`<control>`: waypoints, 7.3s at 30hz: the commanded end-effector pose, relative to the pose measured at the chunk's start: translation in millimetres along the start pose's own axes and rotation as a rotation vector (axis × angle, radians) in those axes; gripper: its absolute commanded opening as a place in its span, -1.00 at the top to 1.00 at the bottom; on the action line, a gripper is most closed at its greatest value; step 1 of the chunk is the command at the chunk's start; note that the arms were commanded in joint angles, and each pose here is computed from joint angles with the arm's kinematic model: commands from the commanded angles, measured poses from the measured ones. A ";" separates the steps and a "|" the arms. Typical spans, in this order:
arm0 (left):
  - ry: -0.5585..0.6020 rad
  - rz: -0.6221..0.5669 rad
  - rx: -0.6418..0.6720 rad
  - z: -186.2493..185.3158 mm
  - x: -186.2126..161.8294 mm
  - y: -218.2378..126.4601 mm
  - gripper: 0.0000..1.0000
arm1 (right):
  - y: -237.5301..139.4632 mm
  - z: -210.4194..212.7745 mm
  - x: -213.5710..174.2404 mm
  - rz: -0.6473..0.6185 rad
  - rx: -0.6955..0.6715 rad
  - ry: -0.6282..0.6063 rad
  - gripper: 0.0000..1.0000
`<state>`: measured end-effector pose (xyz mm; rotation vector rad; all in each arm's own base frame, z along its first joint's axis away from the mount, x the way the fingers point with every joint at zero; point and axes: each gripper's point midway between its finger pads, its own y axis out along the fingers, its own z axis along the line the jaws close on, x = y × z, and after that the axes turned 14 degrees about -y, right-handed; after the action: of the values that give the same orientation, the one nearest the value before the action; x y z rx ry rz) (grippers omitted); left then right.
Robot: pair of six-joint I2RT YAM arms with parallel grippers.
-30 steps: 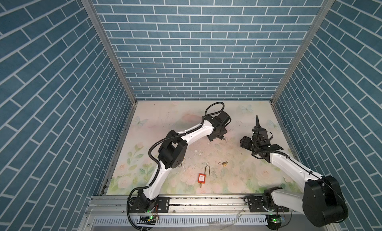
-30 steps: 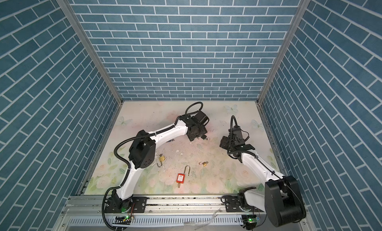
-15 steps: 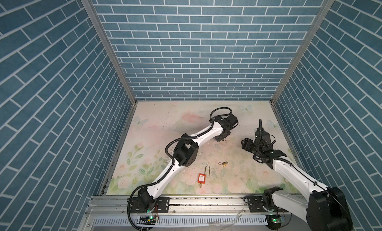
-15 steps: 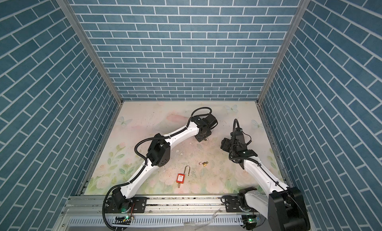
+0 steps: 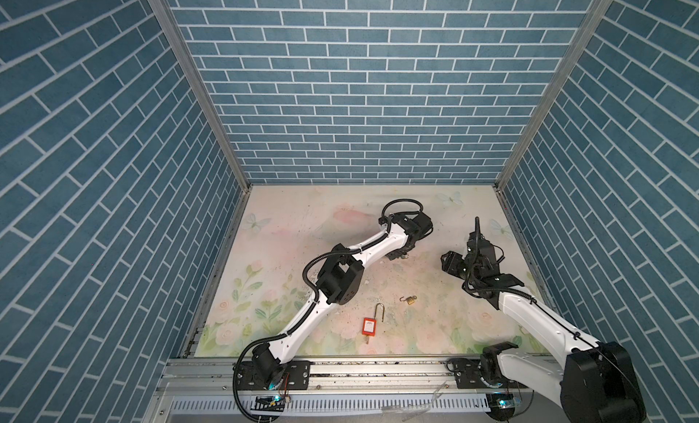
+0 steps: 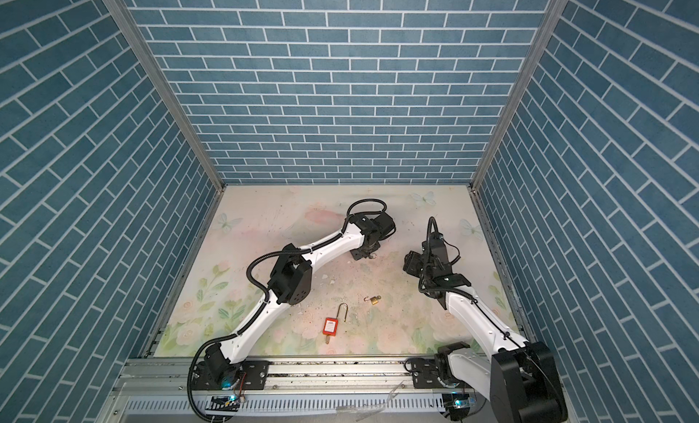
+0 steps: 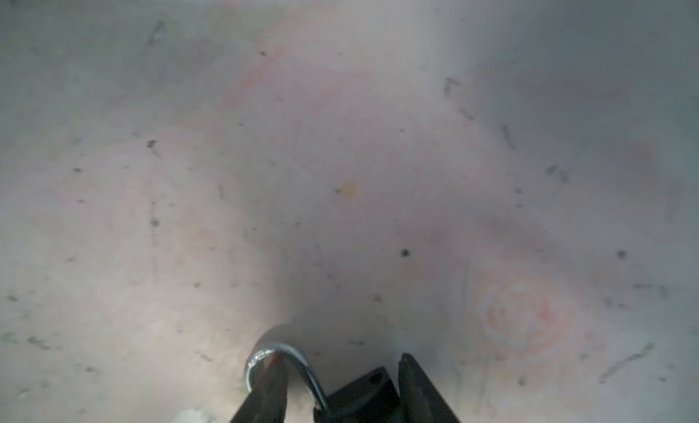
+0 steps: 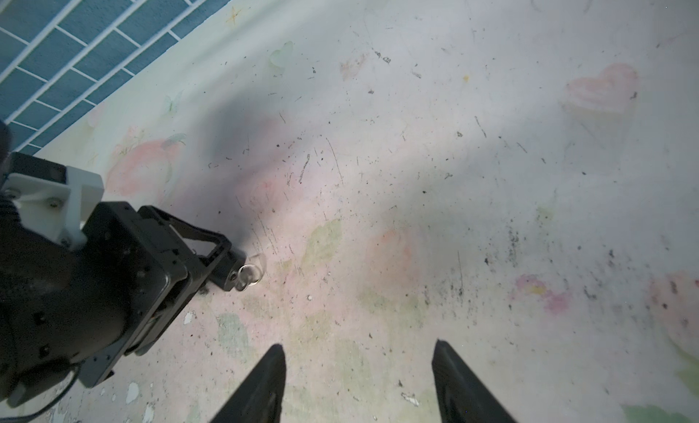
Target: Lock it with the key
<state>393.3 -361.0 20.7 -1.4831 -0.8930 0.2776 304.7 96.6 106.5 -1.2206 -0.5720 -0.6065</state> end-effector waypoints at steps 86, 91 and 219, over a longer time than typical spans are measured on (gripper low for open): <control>1.597 -0.948 -1.214 70.5 -1.9 -235.6 1.00 | -118.9 106.7 126.8 -0.224 0.578 -0.221 -0.21; 1.760 -1.024 -1.141 86.9 -7.6 -223.2 1.00 | -102.3 143.2 97.6 -0.088 0.628 -0.343 -0.20; 1.193 -1.156 -1.570 30.8 29.5 -356.4 1.00 | -23.1 205.2 -59.2 0.363 0.857 -0.396 1.00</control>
<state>283.6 -331.2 162.3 -1.6477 -0.1240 -1.8243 266.7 293.1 174.1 -0.5635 -0.9471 0.0546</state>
